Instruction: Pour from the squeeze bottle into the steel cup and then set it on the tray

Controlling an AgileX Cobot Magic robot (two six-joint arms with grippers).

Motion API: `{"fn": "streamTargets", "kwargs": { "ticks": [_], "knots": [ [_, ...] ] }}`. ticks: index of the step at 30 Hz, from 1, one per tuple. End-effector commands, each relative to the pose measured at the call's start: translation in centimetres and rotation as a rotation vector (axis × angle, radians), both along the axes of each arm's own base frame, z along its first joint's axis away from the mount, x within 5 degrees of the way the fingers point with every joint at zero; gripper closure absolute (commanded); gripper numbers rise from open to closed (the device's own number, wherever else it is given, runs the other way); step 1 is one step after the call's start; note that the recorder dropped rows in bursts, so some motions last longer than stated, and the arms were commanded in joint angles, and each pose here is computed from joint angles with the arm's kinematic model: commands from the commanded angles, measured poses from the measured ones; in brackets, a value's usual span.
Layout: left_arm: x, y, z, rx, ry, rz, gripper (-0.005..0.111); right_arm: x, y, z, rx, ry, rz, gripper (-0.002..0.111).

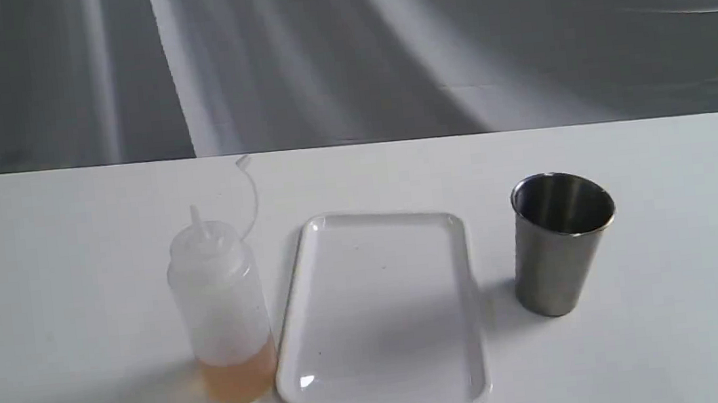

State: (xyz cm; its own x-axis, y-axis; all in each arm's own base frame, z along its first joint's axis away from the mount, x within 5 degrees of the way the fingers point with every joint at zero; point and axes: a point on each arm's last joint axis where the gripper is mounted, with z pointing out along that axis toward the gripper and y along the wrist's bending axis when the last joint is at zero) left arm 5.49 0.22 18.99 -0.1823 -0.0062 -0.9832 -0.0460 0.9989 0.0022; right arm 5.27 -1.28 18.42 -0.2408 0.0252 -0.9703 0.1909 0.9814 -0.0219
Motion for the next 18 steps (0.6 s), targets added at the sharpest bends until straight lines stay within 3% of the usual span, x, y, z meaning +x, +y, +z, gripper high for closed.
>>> {"fn": "streamTargets", "kwargs": {
  "ticks": [1,7,14,17,18],
  "knots": [
    [0.0,0.0,-0.1,0.0,-0.005,-0.002,0.098,0.2,0.2,0.8,0.03,-0.103,0.011,0.108],
    [0.0,0.0,-0.1,0.0,-0.005,-0.002,0.098,0.3,0.5,2.6,0.29,-0.353,0.028,0.108],
    [0.0,0.0,-0.1,-0.002,-0.005,-0.002,0.098,0.0,0.1,4.1,0.479,-0.559,0.002,0.108],
    [0.0,0.0,-0.1,-0.002,-0.005,-0.002,0.098,-0.1,-0.3,4.5,0.712,-0.647,-0.028,0.108],
    [0.0,0.0,-0.1,-0.002,-0.005,-0.002,0.098,-0.2,-0.4,4.4,0.847,-0.664,-0.038,0.108]
  ]
}}
